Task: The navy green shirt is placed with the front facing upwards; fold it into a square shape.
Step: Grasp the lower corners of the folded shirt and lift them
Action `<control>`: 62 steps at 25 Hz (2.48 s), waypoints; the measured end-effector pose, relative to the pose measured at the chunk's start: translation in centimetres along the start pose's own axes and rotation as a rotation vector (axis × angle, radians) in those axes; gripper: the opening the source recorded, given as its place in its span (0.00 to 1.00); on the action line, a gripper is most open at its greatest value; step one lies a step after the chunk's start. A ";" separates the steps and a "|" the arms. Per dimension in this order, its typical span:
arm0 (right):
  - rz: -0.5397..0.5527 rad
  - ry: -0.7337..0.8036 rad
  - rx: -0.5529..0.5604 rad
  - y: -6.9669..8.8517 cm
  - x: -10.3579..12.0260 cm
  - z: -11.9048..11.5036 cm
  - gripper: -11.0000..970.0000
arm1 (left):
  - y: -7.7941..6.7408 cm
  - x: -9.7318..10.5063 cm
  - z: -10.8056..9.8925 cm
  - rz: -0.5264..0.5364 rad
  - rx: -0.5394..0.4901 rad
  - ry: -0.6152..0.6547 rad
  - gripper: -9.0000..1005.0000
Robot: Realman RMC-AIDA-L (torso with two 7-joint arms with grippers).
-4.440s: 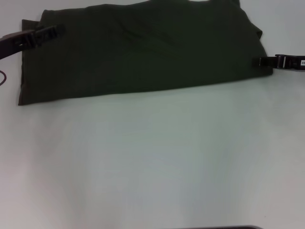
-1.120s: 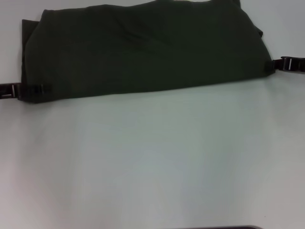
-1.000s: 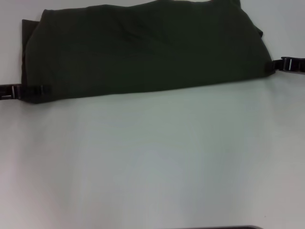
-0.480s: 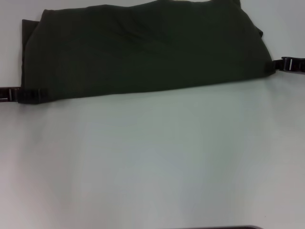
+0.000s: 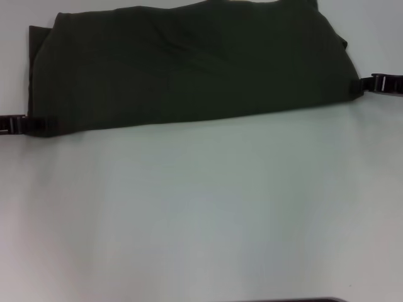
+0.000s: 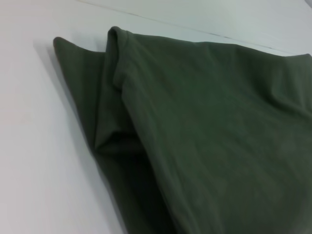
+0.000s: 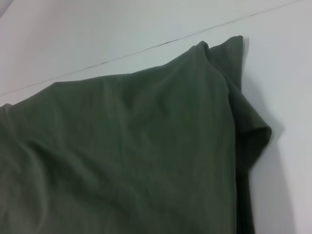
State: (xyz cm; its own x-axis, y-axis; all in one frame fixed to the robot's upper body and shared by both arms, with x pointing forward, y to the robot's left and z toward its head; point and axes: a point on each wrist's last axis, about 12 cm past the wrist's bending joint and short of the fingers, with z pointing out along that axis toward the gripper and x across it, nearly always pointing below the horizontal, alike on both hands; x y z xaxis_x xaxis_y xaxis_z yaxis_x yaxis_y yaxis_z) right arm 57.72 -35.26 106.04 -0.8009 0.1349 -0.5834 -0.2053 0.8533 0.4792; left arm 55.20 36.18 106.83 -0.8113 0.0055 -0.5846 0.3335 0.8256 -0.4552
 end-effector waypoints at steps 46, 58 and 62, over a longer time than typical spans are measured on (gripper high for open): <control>-0.008 0.036 -0.070 -1.1 3.2 -3.3 0.06 | -1.0 1.1 -1.5 0.027 0.111 0.093 0.01; 0.003 0.087 -0.226 -1.2 7.5 -6.8 0.07 | -1.5 3.5 -4.1 0.013 0.238 0.179 0.01; -0.006 0.095 -0.269 -1.1 8.8 -7.7 0.07 | -1.7 4.3 -4.7 0.010 0.268 0.206 0.01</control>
State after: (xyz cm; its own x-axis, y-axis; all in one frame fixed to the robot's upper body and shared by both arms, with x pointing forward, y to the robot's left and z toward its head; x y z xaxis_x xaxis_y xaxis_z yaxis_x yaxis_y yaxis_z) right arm 46.59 -38.92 105.42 -0.8458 0.0721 -0.5285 -0.3415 0.6879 0.6404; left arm 48.88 37.40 108.23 -0.8782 0.1494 -0.4544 0.4342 0.6474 -0.6264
